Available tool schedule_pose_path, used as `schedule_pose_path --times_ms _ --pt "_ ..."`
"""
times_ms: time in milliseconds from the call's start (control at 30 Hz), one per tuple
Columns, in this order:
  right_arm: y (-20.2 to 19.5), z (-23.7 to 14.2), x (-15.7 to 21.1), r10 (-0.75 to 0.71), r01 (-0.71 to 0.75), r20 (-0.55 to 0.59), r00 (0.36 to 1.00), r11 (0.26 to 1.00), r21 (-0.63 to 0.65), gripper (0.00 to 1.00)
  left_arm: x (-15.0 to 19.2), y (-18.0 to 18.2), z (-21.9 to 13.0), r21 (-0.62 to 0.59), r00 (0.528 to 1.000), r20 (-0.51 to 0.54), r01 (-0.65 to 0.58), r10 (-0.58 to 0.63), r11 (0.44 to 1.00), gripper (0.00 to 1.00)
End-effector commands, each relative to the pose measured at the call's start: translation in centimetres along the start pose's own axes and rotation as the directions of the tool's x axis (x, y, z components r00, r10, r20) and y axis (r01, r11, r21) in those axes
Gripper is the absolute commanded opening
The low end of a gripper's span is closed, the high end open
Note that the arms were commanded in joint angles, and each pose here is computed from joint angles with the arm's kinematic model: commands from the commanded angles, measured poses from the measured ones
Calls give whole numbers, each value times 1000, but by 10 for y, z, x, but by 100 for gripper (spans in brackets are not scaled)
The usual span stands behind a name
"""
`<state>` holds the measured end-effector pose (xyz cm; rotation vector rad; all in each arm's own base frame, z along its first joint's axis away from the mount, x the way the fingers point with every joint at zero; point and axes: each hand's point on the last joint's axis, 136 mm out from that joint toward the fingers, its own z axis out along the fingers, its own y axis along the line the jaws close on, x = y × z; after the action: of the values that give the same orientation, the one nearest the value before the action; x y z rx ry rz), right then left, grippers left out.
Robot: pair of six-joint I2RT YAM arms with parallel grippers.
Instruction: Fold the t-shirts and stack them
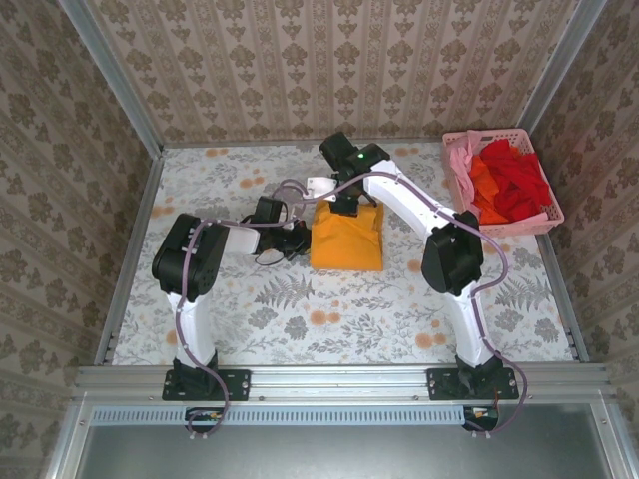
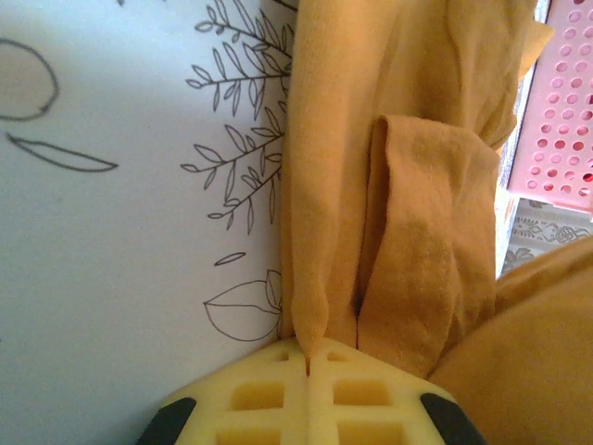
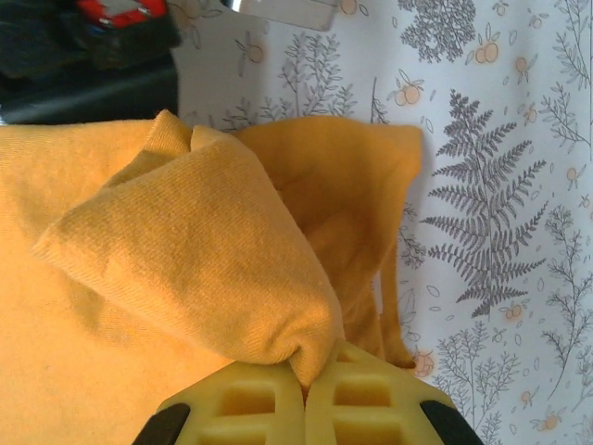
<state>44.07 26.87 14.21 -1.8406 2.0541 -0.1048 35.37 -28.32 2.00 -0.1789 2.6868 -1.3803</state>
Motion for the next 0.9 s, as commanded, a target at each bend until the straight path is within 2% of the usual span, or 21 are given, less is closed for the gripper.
schedule_pose_path --times_ms 0,500,633,767,867 --pt "-23 6 6 33 -31 -28 999 997 71 0 42 96 3 -284 981 -62 162 -186 945 0" --pt "-60 54 1 41 -36 -14 999 974 223 0 41 96 5 -257 981 -73 156 -181 954 0" --pt "-46 62 -8 6 -13 40 999 986 168 0 40 98 5 -258 980 -71 164 -188 952 0" --pt "-19 60 -23 -64 54 140 988 996 75 1 38 98 4 -257 980 -67 167 -190 952 0" --pt "-13 61 -33 -74 62 192 979 995 72 1 39 100 4 -260 979 -67 169 -192 951 0"
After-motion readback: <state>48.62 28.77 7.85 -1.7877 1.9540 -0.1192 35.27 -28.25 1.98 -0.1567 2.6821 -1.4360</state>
